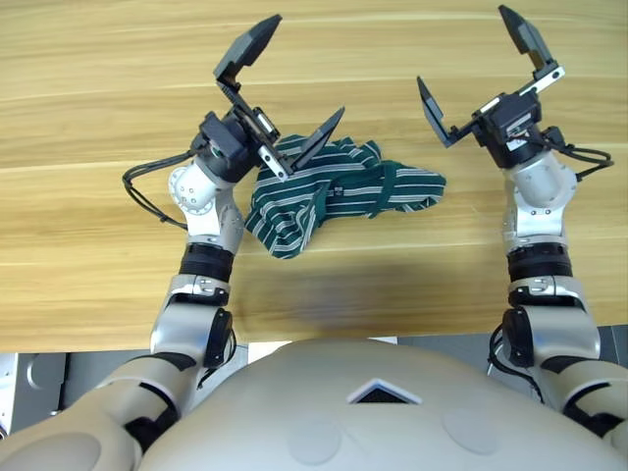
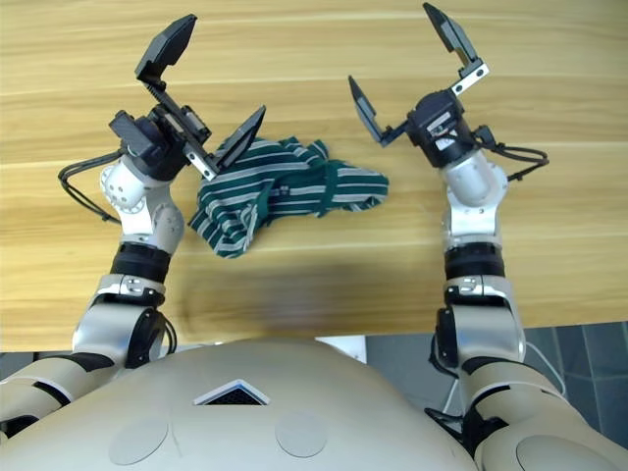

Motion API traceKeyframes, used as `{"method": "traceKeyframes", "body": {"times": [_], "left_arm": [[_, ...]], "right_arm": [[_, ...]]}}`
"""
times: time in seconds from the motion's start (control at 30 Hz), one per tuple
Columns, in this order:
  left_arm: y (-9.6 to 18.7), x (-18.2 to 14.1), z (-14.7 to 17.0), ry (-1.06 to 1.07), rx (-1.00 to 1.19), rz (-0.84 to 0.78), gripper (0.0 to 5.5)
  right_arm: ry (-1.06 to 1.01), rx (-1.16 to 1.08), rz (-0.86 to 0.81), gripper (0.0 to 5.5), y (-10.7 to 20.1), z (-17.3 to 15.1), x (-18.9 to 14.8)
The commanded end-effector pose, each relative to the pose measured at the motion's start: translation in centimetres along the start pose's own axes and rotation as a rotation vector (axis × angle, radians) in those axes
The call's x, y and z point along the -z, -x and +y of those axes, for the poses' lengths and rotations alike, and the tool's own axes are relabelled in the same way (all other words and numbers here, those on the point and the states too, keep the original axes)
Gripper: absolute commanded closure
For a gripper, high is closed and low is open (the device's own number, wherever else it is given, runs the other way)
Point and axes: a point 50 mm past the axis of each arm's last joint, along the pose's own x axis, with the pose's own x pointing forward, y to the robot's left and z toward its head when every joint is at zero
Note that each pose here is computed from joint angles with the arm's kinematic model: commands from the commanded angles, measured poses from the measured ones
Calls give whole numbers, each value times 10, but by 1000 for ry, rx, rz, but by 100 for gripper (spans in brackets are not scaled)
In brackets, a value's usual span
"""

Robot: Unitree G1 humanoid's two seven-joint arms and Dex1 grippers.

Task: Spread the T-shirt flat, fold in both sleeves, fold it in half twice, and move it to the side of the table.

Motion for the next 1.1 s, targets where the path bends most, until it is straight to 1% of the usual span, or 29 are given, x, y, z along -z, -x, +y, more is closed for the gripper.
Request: {"method": "traceKeyframes", "body": {"times": [0.03,1.1], "left_arm": [[-2,0,2,-15,12,4,11],[-6,1,1,0,21,4,11]], "right_arm": [[17,-13,-7,10,-3,-1,-1],[63,-102,50,10,-6,12,7]]}}
